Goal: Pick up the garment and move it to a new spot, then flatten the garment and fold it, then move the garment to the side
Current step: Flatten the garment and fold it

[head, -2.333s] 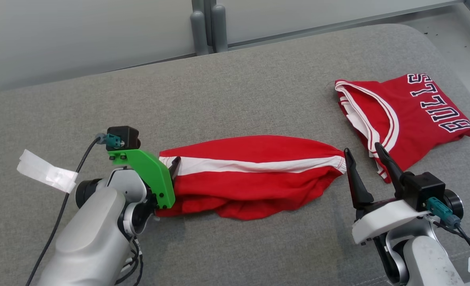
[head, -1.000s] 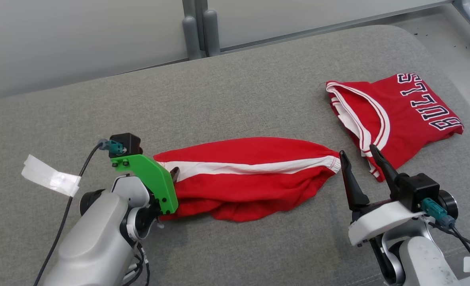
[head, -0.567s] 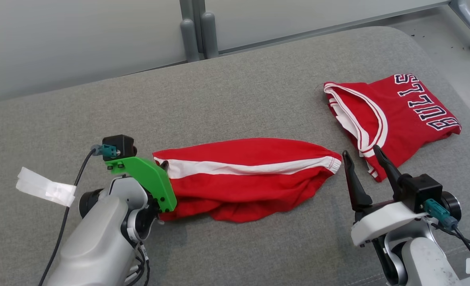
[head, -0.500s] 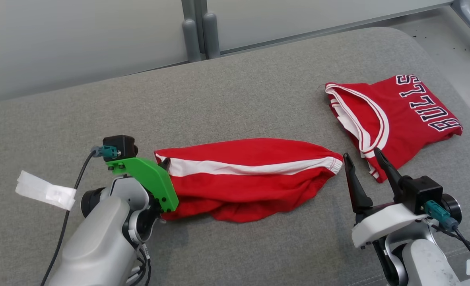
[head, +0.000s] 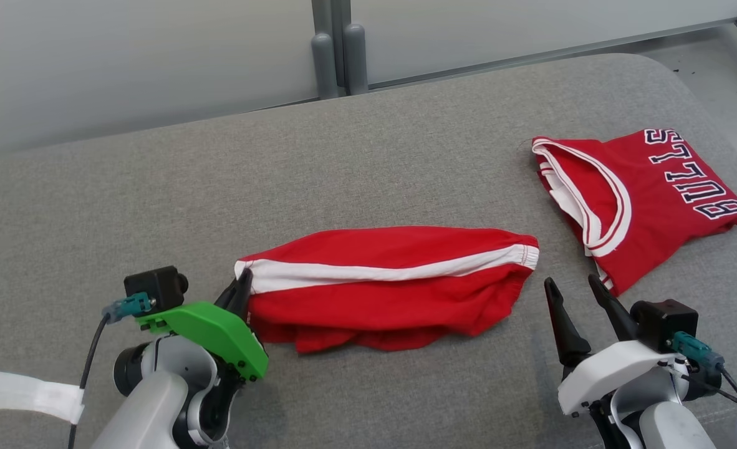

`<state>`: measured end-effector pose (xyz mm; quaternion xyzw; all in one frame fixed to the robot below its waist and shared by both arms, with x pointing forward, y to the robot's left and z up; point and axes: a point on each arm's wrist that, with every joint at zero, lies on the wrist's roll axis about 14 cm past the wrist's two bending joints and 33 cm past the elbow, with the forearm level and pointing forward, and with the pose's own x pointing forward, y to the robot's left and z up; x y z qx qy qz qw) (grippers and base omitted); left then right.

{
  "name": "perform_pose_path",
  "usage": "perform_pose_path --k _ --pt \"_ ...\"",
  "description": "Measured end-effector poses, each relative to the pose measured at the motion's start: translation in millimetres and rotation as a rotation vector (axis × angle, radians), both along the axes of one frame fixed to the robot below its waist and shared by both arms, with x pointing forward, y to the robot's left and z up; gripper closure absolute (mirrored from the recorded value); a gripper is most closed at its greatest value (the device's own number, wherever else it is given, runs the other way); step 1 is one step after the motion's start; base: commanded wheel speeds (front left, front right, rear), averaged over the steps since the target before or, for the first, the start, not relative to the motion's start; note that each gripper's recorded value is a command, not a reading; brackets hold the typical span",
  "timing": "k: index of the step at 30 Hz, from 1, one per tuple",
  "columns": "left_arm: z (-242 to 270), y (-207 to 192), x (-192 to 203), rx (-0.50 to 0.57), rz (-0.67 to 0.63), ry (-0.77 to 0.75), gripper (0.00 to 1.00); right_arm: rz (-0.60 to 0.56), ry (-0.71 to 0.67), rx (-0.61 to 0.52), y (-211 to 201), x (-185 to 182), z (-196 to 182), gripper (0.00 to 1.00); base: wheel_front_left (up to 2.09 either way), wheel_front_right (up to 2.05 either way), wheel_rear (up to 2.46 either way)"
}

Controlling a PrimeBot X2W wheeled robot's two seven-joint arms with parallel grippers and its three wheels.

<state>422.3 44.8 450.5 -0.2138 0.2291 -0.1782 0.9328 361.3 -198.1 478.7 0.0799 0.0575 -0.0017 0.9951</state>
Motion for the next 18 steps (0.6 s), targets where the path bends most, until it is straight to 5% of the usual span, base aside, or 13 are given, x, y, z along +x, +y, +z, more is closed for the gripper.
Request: perform_pose_path --k 7,18 --pt "3.0 13.7 -14.6 -0.006 0.04 0.012 1.0 -0.006 0.02 0.135 3.4 12.8 -4.9 0.0 0.0 0.0 0.0" --pt "-3.4 22.2 -18.9 0.0 0.07 0.037 1.0 0.093 0.167 0.179 12.4 42.3 -20.2 0.0 0.0 0.0 0.0"
